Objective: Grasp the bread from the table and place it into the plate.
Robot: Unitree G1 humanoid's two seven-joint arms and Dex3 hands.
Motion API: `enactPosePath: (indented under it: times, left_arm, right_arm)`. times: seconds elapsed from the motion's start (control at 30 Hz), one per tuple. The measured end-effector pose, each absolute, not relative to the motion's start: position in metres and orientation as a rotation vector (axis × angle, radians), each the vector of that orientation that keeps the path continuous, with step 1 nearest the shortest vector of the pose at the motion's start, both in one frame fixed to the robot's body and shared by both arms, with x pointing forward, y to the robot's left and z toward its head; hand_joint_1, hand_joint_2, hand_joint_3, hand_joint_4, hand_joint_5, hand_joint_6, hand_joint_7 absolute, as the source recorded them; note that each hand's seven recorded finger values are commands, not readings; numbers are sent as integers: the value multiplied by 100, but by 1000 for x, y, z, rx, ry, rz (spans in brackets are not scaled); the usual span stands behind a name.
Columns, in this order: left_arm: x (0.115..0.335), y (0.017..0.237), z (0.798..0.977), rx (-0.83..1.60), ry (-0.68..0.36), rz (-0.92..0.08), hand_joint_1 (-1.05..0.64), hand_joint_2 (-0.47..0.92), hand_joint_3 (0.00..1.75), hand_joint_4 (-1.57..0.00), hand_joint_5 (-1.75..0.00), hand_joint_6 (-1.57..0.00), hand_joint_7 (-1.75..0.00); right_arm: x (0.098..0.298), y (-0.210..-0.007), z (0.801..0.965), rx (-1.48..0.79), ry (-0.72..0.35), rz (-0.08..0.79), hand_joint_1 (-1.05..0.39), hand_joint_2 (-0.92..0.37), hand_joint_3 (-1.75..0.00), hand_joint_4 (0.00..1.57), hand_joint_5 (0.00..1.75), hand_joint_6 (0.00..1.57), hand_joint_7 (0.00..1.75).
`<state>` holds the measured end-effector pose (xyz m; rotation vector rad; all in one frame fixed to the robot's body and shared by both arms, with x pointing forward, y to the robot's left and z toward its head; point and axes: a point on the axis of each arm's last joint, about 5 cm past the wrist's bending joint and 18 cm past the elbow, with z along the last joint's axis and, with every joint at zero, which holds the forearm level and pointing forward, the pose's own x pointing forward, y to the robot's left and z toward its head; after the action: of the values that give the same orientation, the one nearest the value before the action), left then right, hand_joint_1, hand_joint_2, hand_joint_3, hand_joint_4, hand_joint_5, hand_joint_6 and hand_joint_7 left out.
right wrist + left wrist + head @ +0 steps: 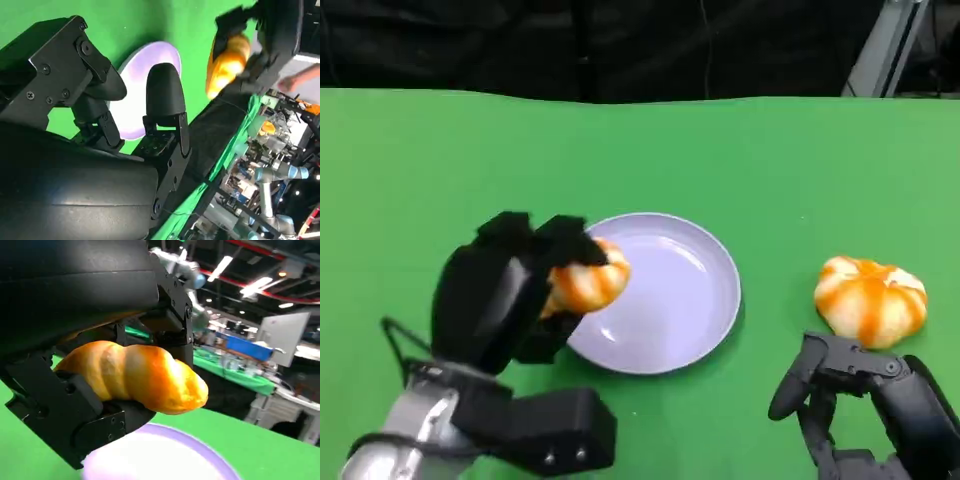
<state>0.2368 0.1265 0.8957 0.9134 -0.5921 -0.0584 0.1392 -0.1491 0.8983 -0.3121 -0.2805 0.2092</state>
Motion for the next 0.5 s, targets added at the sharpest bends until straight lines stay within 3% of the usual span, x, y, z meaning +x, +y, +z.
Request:
enactPosePath:
  times: [0.13, 0.2, 0.23, 0.27, 0.3, 0.33, 0.37, 0.4, 0.43, 0.5]
  left_arm:
    - [248, 112, 896, 918, -596, -91, -17, 35, 133, -87, -175, -76, -155]
    - [254, 105, 896, 923, -586, -102, -20, 42, 119, -80, -171, -77, -136]
    - [256, 102, 897, 929, -577, -106, -22, 55, 91, -75, -151, -78, -108]
    - [257, 100, 898, 939, -560, -114, -23, 62, 77, -74, -143, -79, -95]
    - [258, 98, 899, 953, -537, -127, -22, 72, 55, -67, -125, -77, -69]
    - [259, 96, 899, 966, -510, -146, -22, 79, 41, -66, -118, -79, -53]
    - [259, 95, 899, 977, -489, -165, -27, 85, 28, -50, -91, -68, -33]
    - [259, 95, 899, 992, -467, -191, -37, 89, 21, -33, -65, -54, -14]
    - [259, 95, 900, 1013, -442, -223, -40, 91, 19, -28, -56, -49, -8]
    - [259, 96, 901, 1052, -401, -281, -63, 92, 23, -7, -40, -28, -2]
  right_arm:
    - [138, -149, 899, -315, -283, 212, 9, -35, -140, 80, 171, 78, 135]
    - [138, -149, 899, -324, -277, 215, 9, -35, -139, 80, 170, 78, 135]
    - [138, -149, 899, -327, -275, 216, 10, -36, -139, 81, 170, 78, 135]
    - [137, -149, 899, -328, -273, 217, 10, -36, -139, 81, 170, 78, 135]
    - [137, -148, 899, -328, -272, 218, 10, -36, -138, 81, 170, 78, 135]
    - [137, -148, 899, -328, -272, 219, 10, -36, -138, 81, 170, 78, 135]
    - [137, -148, 899, -327, -272, 219, 10, -35, -139, 81, 170, 78, 135]
    - [137, -148, 900, -328, -272, 219, 10, -35, -140, 81, 170, 79, 135]
    - [137, -148, 900, -328, -273, 220, 10, -35, -140, 80, 171, 78, 135]
    - [137, -148, 900, -328, -273, 221, 10, -34, -140, 80, 171, 78, 136]
